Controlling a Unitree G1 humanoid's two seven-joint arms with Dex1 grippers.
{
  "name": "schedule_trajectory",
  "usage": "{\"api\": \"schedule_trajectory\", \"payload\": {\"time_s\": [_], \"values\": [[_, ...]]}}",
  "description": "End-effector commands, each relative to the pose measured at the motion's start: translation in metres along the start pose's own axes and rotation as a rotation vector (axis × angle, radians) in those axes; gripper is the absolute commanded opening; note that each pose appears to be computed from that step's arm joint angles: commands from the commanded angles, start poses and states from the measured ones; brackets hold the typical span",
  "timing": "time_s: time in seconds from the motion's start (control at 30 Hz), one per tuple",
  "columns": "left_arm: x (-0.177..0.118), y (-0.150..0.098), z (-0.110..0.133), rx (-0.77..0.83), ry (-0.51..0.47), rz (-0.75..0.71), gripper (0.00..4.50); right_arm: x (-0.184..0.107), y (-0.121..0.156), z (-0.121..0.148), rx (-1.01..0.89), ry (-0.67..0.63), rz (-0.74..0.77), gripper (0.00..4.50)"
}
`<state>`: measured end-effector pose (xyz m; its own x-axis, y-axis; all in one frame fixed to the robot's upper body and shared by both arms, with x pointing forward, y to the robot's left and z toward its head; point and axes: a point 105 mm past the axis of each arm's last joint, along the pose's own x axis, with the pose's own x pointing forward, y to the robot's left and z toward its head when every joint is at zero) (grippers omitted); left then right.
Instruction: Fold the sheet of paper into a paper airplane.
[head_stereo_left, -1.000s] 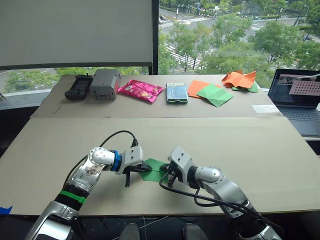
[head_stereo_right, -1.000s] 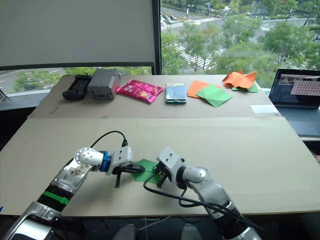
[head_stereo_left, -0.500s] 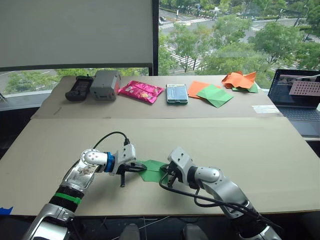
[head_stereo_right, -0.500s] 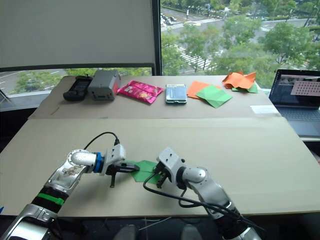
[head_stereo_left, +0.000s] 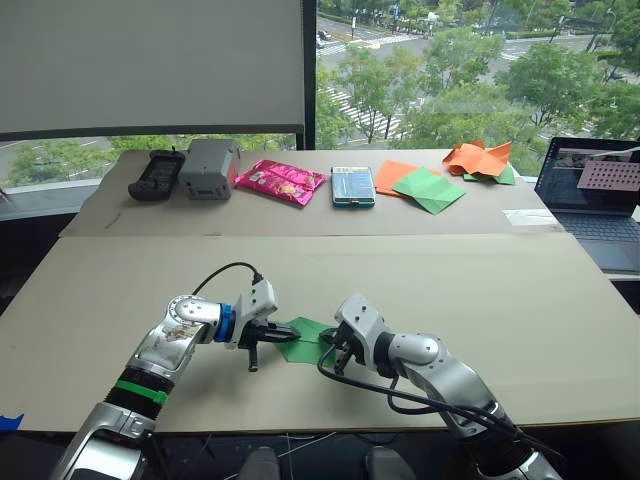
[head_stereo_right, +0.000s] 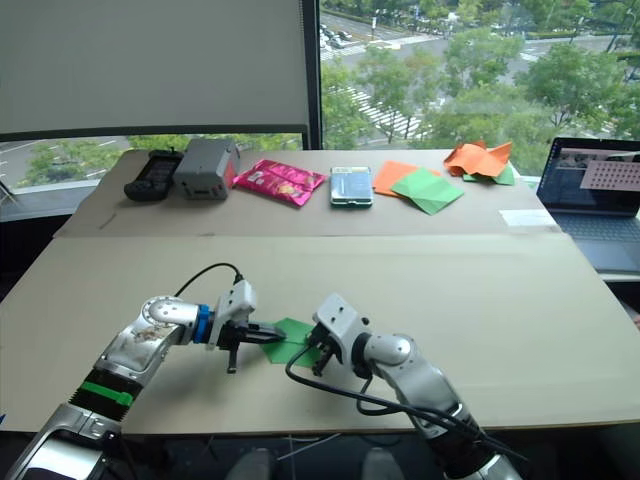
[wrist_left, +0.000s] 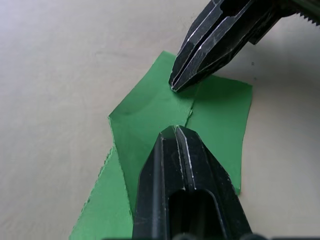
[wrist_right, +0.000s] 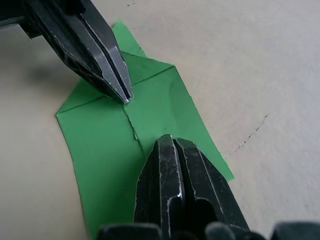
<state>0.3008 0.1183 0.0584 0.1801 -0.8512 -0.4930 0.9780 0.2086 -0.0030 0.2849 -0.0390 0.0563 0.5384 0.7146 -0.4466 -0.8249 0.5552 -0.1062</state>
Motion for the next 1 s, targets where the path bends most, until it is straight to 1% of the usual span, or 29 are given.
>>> {"api": "schedule_trajectory", "payload": {"time_s": [0.03, 0.27, 0.43, 0.5, 0.77, 1.0], "values": [[0.002, 0.004, -0.013, 0.029, 0.061, 0.019, 0.0, 0.0, -0.002, -0.027, 0.047, 0.116, -0.022, 0.02], [-0.001, 0.002, -0.021, 0.01, 0.075, 0.01, 0.0, -0.001, -0.001, -0.028, 0.053, 0.118, -0.02, 0.02], [0.001, 0.003, -0.001, -0.057, -0.024, -0.006, 0.0, -0.001, 0.0, -0.028, 0.055, 0.12, -0.018, 0.02], [0.002, 0.004, 0.001, -0.075, -0.033, -0.006, 0.0, 0.0, 0.0, -0.028, 0.054, 0.12, -0.017, 0.02], [0.004, 0.007, -0.025, -0.052, 0.104, 0.003, 0.0, 0.0, 0.001, -0.026, 0.05, 0.118, -0.013, 0.02], [-0.008, 0.008, -0.039, -0.073, 0.143, 0.016, 0.0, 0.001, 0.003, -0.025, 0.052, 0.118, -0.008, 0.02]]}}
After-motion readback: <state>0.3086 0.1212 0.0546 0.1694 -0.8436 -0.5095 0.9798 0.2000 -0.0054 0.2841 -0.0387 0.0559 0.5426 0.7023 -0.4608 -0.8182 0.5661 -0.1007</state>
